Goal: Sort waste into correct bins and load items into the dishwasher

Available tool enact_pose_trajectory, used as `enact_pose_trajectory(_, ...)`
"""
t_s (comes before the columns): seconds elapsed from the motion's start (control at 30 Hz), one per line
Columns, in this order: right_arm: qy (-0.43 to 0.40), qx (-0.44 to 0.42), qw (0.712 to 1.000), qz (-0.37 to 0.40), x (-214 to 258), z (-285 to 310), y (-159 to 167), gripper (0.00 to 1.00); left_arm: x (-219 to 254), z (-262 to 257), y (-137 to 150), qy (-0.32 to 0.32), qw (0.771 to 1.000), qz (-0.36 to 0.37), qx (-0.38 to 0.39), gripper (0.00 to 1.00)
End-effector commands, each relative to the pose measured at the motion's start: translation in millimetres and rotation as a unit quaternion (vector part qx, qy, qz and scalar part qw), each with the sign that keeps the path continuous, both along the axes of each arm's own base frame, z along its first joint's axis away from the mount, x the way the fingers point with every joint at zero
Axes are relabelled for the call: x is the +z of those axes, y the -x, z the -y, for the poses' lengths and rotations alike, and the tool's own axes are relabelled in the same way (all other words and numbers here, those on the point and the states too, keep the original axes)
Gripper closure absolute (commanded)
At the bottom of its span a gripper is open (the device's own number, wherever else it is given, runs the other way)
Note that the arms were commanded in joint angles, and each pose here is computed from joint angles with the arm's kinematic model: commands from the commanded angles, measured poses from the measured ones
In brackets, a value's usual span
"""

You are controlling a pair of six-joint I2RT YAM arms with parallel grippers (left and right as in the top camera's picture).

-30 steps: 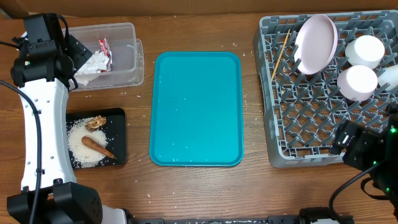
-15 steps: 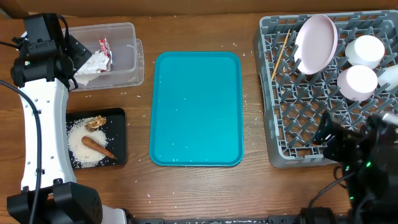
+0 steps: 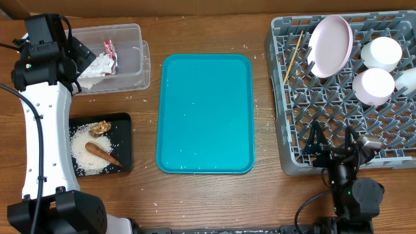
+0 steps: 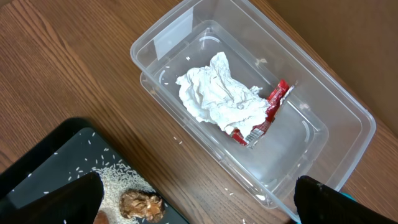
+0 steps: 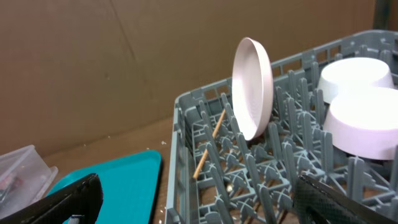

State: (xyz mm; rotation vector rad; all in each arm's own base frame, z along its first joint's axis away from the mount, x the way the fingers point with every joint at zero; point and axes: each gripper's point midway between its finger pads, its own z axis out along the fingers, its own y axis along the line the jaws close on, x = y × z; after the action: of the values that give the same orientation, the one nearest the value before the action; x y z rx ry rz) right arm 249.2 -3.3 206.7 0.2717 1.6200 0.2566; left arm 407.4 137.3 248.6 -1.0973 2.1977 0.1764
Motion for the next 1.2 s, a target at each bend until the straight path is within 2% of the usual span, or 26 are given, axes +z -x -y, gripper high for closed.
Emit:
enact_pose_trajectory(0.0,0.004,0.006,1.000,0.019,-4,-2,2,0.00,1,-3,-2,-0.009,1.000,-0.002,0.000,0.00)
enact_pose_trajectory(0.9,0.007,-0.005,0.997,0.083,-7,-1,4,0.00,1,-3,-2,-0.009,1.000,-0.002,0.000,0.00)
enact_pose_trajectory(1.17,0.027,0.003,0.998,0.060,-18,-7,3,0.00,1,-3,-2,-0.009,1.000,-0.002,0.000,0.00)
